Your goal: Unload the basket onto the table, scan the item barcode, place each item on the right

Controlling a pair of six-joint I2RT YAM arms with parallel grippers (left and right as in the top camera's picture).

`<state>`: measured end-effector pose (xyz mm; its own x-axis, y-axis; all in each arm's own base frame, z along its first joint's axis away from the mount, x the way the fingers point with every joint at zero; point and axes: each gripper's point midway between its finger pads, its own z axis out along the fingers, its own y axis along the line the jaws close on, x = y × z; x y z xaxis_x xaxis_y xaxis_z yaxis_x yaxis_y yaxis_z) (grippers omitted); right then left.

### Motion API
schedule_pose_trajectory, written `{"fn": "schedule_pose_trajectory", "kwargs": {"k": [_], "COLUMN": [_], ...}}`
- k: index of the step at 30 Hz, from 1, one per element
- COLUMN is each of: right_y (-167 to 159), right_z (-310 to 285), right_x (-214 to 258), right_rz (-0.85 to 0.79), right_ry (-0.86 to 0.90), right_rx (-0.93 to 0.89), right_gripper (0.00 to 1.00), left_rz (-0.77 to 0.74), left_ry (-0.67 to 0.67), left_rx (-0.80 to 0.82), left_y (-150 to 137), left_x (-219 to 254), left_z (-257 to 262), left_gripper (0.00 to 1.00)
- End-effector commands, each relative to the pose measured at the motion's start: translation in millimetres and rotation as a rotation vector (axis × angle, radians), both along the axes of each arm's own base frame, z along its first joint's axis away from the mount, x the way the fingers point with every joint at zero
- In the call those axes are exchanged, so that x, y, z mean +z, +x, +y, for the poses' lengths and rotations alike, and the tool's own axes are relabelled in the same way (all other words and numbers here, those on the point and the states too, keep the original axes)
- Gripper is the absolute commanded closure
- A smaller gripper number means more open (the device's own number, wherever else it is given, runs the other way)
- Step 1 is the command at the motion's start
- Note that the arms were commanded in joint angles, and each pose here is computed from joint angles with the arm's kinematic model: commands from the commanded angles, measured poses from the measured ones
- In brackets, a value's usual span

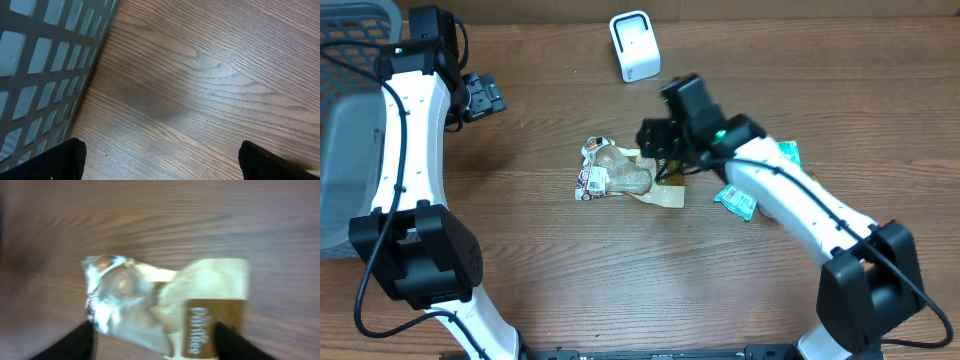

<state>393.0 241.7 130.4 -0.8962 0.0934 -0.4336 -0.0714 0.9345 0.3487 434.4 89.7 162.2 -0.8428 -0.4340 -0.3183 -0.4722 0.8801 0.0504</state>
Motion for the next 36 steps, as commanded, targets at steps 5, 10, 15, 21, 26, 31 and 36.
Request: {"fn": "schedule_pose_trajectory", "kwargs": {"k": [5, 10, 15, 21, 26, 31, 36], "right_y": [-1, -14, -18, -18, -21, -26, -32], "right_z": [-28, -19, -10, -10, -9, -1, 8], "right_x": [-23, -37, -37, -42, -66, -100, -129], "right_rz": [0.083, 0.102, 0.099, 0.107, 0.163, 0.244, 0.285], "right_ry": [-0.001, -0.025, -0.004, -0.015, -0.026, -0.031, -0.048], "right_rx": [-0.136, 0.028, 0.112, 0.118, 0.120, 0.076, 0.093], "right_gripper": [0.00, 0.00, 0.00, 0.00, 0.00, 0.00, 0.00], "left_rz": [-0.025, -0.025, -0.025, -0.025, -0.025, -0.025, -0.025], "left_ry": [0.005, 0.005, 0.005, 0.005, 0.005, 0.005, 0.005], "left_rx": [-0.002, -0.002, -0.002, -0.002, -0.003, -0.002, -0.002], "left_y": [1, 1, 1, 1, 1, 1, 1], "left_x": [9, 9, 9, 9, 9, 9, 9], "left_z": [-2, -2, -2, -2, -3, -2, -2], "left_gripper": [0.01, 0.00, 0.00, 0.00, 0.00, 0.00, 0.01]}}
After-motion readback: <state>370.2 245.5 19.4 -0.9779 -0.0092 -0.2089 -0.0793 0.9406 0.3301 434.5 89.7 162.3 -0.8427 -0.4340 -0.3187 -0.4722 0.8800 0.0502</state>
